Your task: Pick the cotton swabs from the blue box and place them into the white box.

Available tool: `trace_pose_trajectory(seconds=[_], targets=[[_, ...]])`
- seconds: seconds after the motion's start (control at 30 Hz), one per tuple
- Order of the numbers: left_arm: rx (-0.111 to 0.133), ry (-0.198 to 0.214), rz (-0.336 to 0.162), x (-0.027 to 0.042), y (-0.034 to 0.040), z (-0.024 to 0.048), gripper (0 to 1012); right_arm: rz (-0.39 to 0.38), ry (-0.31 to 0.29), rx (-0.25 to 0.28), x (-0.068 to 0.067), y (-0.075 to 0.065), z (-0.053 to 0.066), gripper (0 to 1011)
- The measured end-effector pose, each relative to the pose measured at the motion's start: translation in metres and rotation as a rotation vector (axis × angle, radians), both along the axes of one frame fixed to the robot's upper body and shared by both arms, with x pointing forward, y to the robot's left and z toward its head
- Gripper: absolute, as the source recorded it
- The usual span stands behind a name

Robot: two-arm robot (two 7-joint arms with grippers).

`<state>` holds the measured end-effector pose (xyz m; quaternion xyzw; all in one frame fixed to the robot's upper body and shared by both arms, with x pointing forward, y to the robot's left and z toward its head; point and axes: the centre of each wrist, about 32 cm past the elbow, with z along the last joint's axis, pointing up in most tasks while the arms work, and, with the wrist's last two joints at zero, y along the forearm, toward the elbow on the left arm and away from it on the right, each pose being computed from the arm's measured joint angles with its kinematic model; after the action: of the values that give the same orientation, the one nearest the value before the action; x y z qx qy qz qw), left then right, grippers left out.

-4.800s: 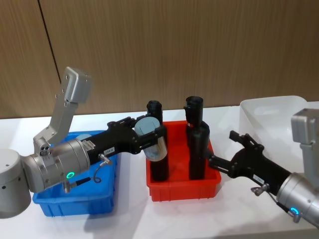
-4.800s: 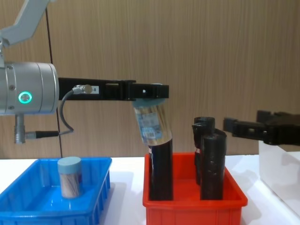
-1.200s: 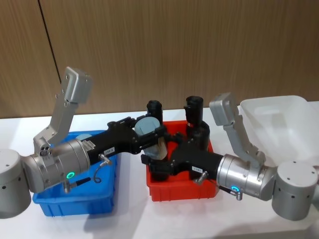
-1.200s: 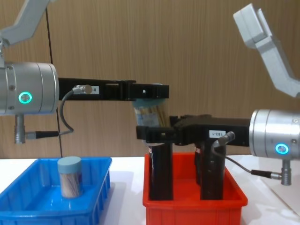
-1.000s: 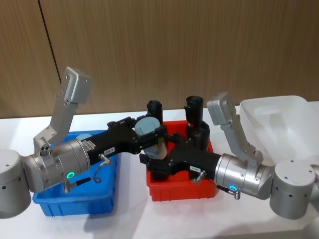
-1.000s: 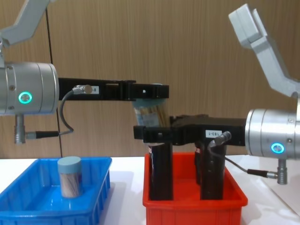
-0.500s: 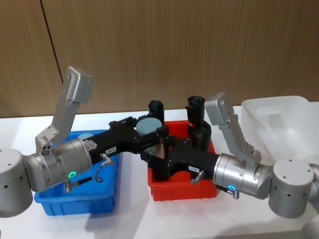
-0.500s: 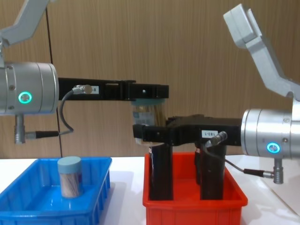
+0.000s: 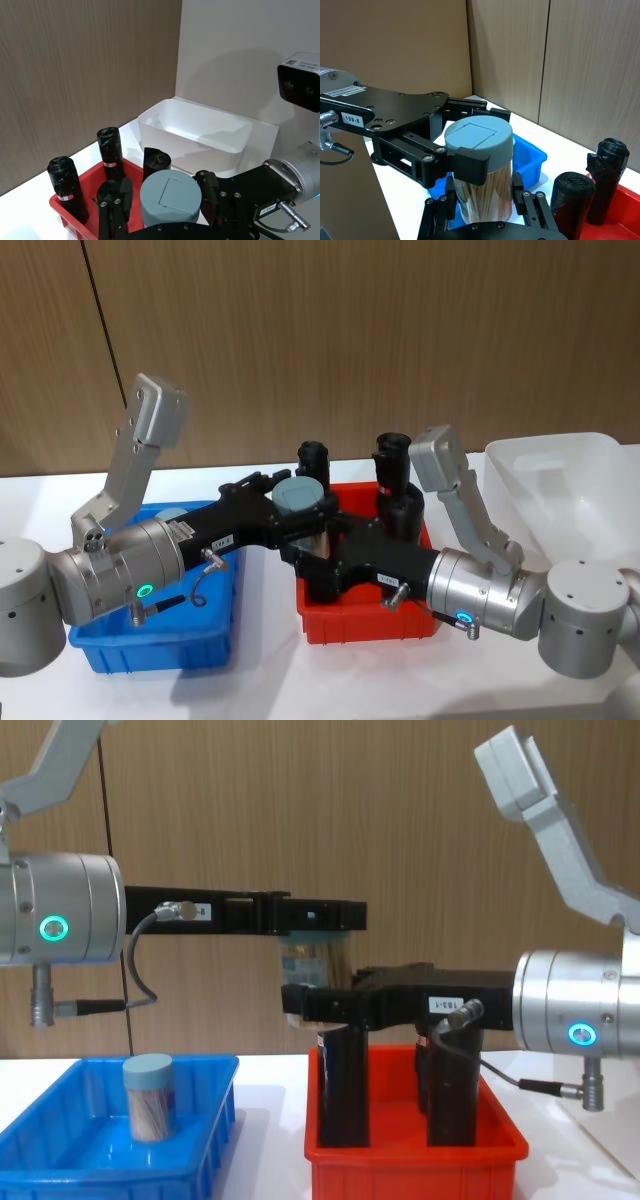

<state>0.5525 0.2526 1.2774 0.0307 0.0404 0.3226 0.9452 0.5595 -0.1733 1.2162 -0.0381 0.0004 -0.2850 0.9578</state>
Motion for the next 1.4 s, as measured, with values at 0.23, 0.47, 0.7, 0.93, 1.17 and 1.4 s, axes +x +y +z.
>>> trace_pose_trajectory(seconds=[0.23,0.47,0.7,0.93,1.17,1.4], targets=[[0.000,0.000,0.000,0.0000,0.0000,0.0000,1004,0.000,-0.002,0.003,0.000,0.000,0.000,642],[0.000,0.000,0.000,0.0000,0.0001,0.0000,1004,-0.003,-0.003,0.008,-0.001,-0.001,0.000,642],[0.000,0.000,0.000,0.0000,0.0001,0.0000,1004,-0.019,-0.003,0.013,-0.002,-0.003,-0.002,642],[0.000,0.000,0.000,0.0000,0.0001,0.0000,1004,-0.071,-0.003,0.021,-0.005,-0.011,-0.006,641],[0.000,0.000,0.000,0.0000,0.0001,0.0000,1004,-0.148,-0.008,0.028,-0.007,-0.025,-0.011,641],[0.000,0.000,0.000,0.0000,0.0001,0.0000,1004,-0.240,-0.023,0.032,-0.008,-0.044,-0.015,642]])
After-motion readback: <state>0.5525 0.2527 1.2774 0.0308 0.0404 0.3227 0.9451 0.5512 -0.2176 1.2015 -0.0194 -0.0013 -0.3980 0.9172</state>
